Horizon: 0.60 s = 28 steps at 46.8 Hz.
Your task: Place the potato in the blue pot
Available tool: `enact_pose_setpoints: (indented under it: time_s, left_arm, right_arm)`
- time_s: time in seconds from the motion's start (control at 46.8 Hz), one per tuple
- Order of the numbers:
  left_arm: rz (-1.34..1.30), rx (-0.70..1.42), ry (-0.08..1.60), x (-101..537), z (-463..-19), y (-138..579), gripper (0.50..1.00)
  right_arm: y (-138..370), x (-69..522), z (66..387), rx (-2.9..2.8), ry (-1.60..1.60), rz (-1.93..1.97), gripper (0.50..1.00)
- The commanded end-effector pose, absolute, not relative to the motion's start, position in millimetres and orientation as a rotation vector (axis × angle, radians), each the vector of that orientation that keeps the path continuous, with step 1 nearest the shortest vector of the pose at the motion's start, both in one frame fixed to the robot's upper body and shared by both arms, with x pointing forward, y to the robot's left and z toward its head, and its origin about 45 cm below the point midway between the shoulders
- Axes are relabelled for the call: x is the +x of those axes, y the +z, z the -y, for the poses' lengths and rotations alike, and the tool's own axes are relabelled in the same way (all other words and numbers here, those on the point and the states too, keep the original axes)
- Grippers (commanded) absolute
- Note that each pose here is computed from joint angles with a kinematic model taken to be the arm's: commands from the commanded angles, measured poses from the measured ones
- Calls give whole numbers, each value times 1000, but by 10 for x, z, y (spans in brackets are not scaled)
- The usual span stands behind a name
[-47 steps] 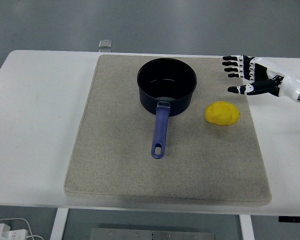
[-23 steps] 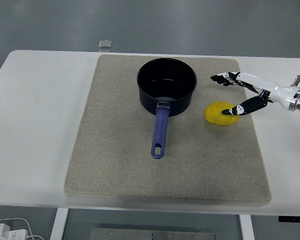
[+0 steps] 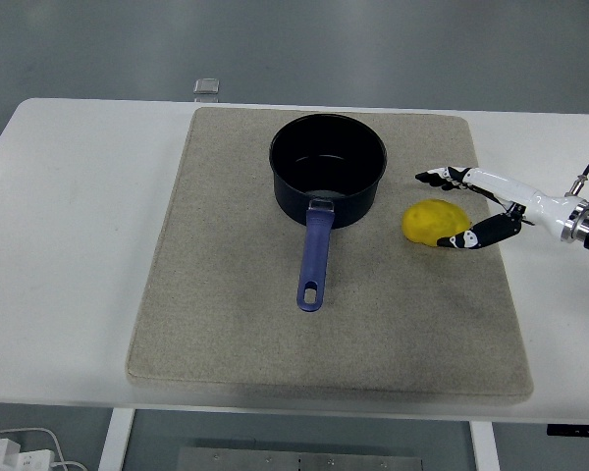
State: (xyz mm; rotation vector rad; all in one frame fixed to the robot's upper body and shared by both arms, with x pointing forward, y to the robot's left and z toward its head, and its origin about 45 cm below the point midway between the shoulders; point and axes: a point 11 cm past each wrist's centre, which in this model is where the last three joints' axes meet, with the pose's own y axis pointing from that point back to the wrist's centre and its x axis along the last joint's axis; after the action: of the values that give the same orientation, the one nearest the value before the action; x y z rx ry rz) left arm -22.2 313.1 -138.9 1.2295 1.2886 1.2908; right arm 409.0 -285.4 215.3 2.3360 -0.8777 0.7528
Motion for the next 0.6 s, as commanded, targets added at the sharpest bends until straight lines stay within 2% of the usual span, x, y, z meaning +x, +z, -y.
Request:
enact_pose_setpoints:
  time_s: [0.0,0.15,0.342,0.47,0.577]
  left_arm:
    - [-1289,1229,1290,-221,-3130,-1390,992]
    - [-1288,1230,1289,-221,-3126,-1390,994]
    - [-1289,1229,1292,-220,-3132,-1389,992]
    - [-1289,1229,1292,-221,-3132,-1389,994]
    - [-1289,1229,1292,-220,-3132,-1389,992]
  right_arm:
    - [2109,4079,2815,2337,757,892,921]
    - [2011,4053,2763,2339,753,916,911]
    - [1955,4045,2696,2346,763,949,850]
    - [1946,4047,2724,2341,790,973,779]
    - [1941,4015,2751,2353,837,997,644]
